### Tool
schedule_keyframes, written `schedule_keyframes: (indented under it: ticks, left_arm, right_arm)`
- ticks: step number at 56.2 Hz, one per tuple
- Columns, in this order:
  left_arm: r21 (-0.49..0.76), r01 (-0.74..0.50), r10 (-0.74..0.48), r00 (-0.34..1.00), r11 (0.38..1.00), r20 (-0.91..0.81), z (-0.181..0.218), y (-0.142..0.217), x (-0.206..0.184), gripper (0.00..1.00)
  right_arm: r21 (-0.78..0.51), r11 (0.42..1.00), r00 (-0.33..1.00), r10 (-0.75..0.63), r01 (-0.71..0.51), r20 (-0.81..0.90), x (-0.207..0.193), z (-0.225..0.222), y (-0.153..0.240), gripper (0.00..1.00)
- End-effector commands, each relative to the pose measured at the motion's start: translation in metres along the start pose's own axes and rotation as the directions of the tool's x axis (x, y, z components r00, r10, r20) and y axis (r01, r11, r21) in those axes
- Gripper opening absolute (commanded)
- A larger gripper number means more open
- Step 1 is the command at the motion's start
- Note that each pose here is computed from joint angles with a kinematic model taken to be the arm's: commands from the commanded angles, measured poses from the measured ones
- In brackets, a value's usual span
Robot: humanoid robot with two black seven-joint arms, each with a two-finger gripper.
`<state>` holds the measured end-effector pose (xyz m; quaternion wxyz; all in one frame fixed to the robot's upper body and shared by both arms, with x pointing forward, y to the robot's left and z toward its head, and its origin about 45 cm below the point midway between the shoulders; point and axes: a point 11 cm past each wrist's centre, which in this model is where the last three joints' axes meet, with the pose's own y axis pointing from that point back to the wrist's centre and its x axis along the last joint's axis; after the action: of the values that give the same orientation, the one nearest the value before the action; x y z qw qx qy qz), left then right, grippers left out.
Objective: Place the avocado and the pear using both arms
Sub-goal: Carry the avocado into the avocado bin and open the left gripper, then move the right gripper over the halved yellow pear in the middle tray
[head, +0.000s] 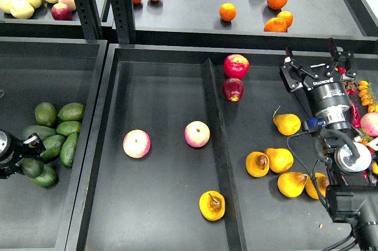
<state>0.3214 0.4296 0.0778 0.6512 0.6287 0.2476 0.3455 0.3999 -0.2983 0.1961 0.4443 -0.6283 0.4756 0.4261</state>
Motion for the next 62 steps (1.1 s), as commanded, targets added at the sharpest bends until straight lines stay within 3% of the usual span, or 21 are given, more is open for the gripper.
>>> schedule_keyframes:
  ticks: [1, 9, 18, 25, 34, 51, 62]
  left_arm:
    - [0.001, 0.000, 0.000, 1.000, 1.000, 0.000, 0.000, 0.000, 0.000, 0.59]
    - [0.002, 0.003, -0.003, 1.000, 1.000, 0.001, -0.001, -0.001, -0.001, 0.65]
    - [0.004, -0.001, 0.001, 1.000, 1.000, 0.002, -0.001, -0.001, 0.000, 0.88]
    - [0.006, -0.004, 0.004, 1.000, 1.000, -0.001, -0.001, -0.001, 0.001, 0.99]
    - [0.010, -0.011, 0.011, 1.000, 1.000, -0.009, -0.004, -0.001, 0.003, 0.99]
    - [0.016, -0.006, 0.006, 1.000, 1.000, -0.008, -0.005, -0.005, 0.000, 0.99]
    - [0.014, -0.006, 0.006, 1.000, 1.000, -0.009, -0.001, -0.008, -0.002, 0.99]
  right_arm:
    - [-0.001, 1.000, 1.000, 0.005, -0.005, -0.001, 0.002, 0.000, 0.000, 1.00]
    - [-0.001, 1.000, 1.000, 0.005, -0.005, -0.003, 0.002, -0.001, 0.001, 1.00]
    - [-0.001, 1.000, 1.000, 0.006, -0.006, -0.014, 0.001, -0.004, 0.001, 1.00]
    - [-0.001, 1.000, 1.000, 0.006, -0.006, -0.015, 0.001, -0.005, 0.001, 1.00]
    - [-0.017, 1.000, 0.999, 0.011, -0.012, -0.036, 0.002, -0.006, 0.002, 1.00]
    - [-0.233, 0.965, 0.957, 0.055, -0.124, -0.283, 0.014, -0.019, 0.009, 1.00]
    - [-0.453, 0.855, 0.884, 0.013, -0.252, -0.467, 0.014, -0.015, 0.007, 1.00]
